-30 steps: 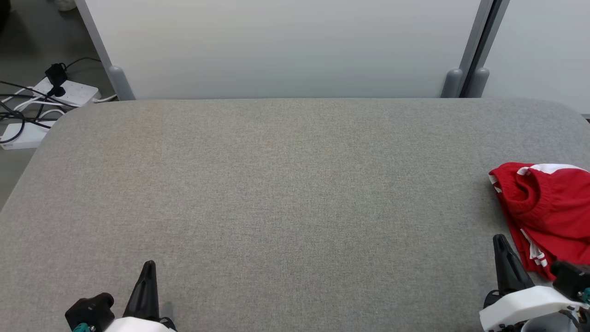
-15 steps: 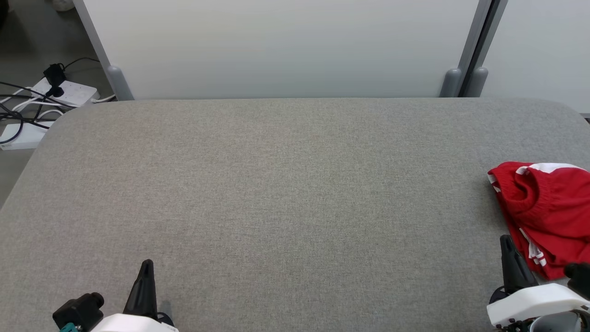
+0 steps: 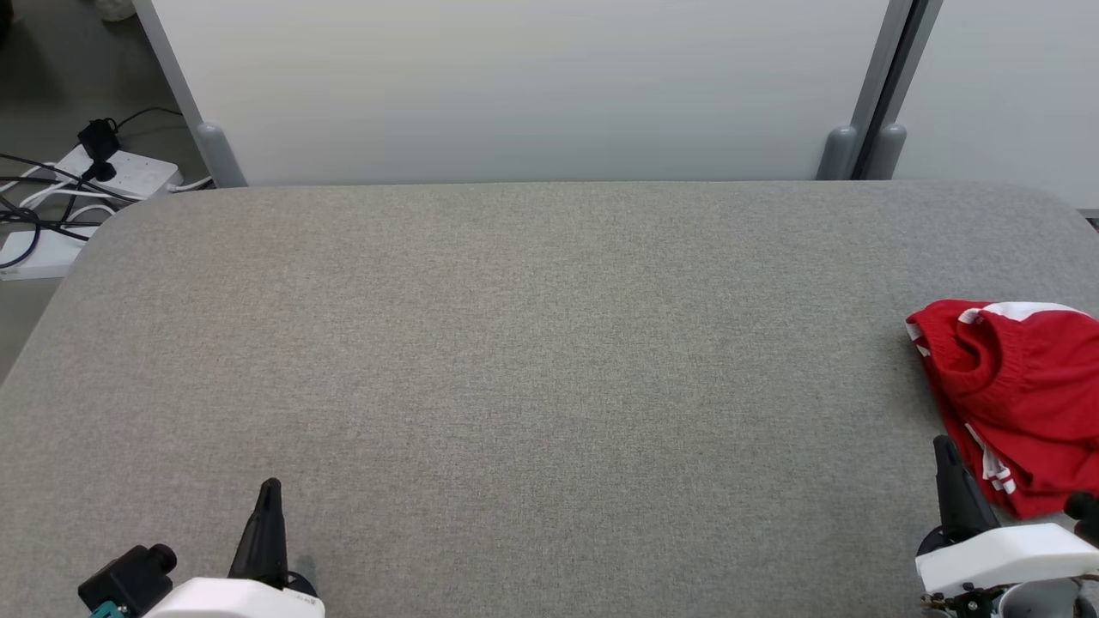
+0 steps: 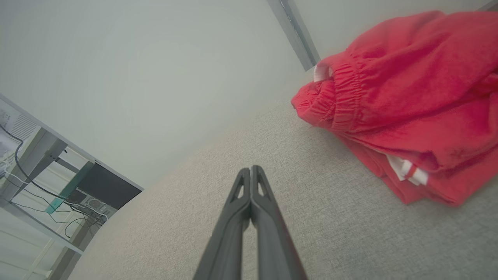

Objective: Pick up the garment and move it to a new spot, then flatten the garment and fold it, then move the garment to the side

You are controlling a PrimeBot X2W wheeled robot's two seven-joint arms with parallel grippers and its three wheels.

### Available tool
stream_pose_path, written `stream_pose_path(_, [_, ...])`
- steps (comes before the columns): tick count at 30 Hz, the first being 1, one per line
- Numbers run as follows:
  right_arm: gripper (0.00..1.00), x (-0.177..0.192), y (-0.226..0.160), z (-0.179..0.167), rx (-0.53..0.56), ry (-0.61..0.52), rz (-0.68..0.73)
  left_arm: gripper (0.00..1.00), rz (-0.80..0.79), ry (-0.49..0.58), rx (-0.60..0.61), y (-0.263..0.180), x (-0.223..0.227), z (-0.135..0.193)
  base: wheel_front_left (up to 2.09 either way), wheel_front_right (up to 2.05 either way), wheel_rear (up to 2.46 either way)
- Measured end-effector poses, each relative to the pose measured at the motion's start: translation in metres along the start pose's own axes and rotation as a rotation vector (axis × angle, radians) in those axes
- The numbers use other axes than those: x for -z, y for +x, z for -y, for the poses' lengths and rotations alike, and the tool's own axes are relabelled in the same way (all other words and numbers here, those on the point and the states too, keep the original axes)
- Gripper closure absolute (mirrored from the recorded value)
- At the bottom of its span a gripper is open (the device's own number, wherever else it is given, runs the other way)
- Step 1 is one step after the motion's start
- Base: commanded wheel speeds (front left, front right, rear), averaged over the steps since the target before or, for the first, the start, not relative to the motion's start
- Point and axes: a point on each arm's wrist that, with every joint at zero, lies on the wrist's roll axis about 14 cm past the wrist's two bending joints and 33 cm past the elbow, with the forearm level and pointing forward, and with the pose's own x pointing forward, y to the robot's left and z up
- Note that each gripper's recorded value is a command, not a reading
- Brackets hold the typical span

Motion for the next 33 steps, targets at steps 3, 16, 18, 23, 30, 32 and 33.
stream_pose_path(3, [1.00, -0.0002, 0.0000, 0.0003, 0.005, 0.037, 0.000, 1.00, -0.003, -0.038, 0.001, 0.0004, -0.0002, 0.0004, 0.00, 0.00, 0.00])
stream_pose_path(16, [1.00, -0.0030, -0.0002, 0.0045, 0.026, 0.186, 0.004, 1.00, -0.019, -0.182, 0.002, 0.0020, 0.0003, 0.0015, 0.00, 0.00, 0.00])
stream_pose_path(18, [1.00, -0.0030, -0.0002, 0.0046, 0.027, 0.209, 0.001, 1.00, -0.020, -0.208, 0.005, 0.0034, -0.0006, 0.0029, 0.00, 0.00, 0.00])
stream_pose_path(23, [1.00, -0.0032, -0.0004, 0.0053, 0.031, 0.263, 0.000, 1.00, -0.019, -0.263, 0.019, 0.0064, -0.0035, 0.0073, 0.00, 0.00, 0.00])
stream_pose_path(30, [1.00, -0.0042, -0.0005, 0.0064, 0.035, 0.345, 0.000, 1.00, -0.033, -0.345, 0.018, 0.0067, -0.0019, 0.0077, 0.00, 0.00, 0.00])
stream_pose_path(32, [1.00, -0.0055, -0.0006, 0.0074, 0.038, 0.366, 0.005, 1.00, -0.038, -0.365, 0.018, 0.0068, -0.0014, 0.0079, 0.00, 0.00, 0.00])
stream_pose_path(33, [1.00, -0.0061, -0.0006, 0.0077, 0.038, 0.377, 0.005, 1.00, -0.037, -0.376, 0.018, 0.0070, -0.0016, 0.0079, 0.00, 0.00, 0.00])
